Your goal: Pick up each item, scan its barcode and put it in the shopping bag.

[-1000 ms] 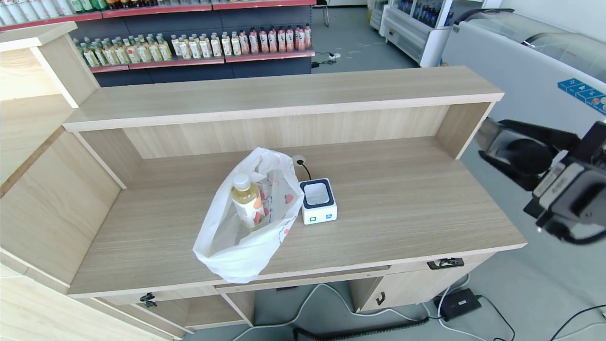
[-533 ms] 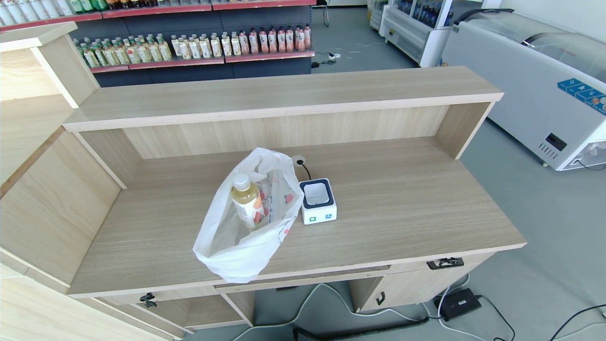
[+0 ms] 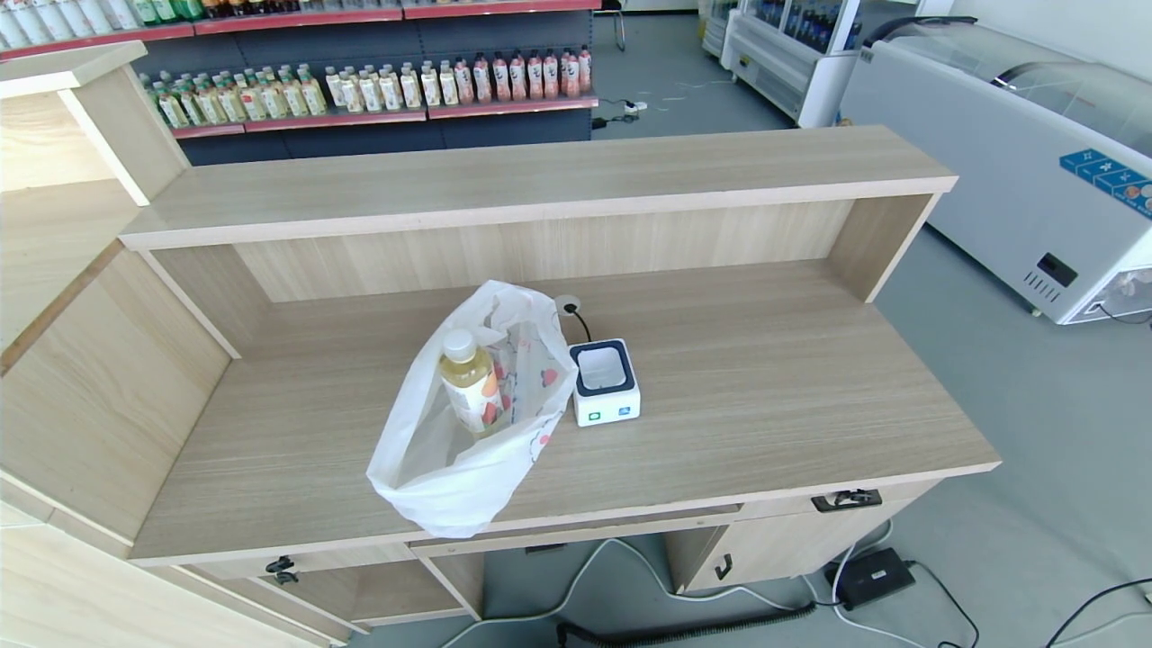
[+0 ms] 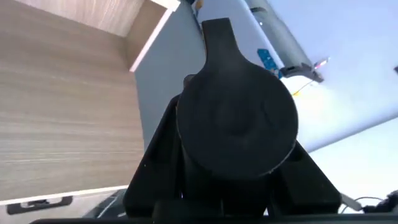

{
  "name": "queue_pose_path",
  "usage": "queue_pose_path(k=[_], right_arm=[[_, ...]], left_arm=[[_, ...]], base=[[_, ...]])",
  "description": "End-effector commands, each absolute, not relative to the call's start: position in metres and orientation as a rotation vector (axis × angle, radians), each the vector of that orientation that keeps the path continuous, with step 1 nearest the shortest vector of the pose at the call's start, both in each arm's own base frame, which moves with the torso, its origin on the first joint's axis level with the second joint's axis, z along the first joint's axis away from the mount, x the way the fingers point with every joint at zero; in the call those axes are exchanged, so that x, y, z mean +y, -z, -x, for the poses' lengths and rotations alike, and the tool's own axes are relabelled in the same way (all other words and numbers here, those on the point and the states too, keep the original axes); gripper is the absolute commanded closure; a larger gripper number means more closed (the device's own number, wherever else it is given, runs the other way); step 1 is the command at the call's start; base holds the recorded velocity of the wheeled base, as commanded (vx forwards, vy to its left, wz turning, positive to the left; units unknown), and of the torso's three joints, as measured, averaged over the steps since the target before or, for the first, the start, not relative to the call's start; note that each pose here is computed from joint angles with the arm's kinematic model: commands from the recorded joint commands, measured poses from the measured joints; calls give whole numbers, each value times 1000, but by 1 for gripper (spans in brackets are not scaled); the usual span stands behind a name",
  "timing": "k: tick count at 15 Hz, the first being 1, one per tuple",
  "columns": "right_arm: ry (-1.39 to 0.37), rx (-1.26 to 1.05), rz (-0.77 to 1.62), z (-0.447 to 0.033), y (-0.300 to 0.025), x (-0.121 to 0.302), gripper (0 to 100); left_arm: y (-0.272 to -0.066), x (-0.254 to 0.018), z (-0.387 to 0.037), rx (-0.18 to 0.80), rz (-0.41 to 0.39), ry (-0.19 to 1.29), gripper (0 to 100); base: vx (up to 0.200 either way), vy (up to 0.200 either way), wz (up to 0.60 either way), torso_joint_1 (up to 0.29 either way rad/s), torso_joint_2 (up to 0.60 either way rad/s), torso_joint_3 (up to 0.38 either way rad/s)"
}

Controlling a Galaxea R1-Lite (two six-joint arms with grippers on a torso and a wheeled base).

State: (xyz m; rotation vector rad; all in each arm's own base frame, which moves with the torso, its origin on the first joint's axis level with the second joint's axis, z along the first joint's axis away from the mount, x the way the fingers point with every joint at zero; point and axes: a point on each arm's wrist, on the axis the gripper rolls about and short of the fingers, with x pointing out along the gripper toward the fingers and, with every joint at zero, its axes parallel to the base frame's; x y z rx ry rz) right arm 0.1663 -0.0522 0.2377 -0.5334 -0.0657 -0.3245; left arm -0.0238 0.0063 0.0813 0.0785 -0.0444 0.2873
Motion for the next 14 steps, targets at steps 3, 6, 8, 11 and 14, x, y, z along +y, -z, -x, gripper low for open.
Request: queue_pose_path(k=[3,6,8,11,14], right_arm=[[69,-63,198,-192,-239,-61,100],[-216,10,-47,-208,-227,-61,100],[-245,67,-53,-215,-213,-62,100],[-2,168,228,-197,-189,-96,100],[121,216,354,-170,-194,-111,100]], left_arm=[[-81,6,24,-45,-79,-288,0],[-81,6,24,-45,-79,-288,0],[-81,6,24,-45,-79,-288,0],[-81,6,24,-45,-79,-288,0],[-81,6,24,-45,-78,-286,0]], base=[[0,0,0,0,0,0],[0,0,0,0,0,0],[0,0,0,0,0,0],[0,0,0,0,0,0],[0,0,0,0,0,0]])
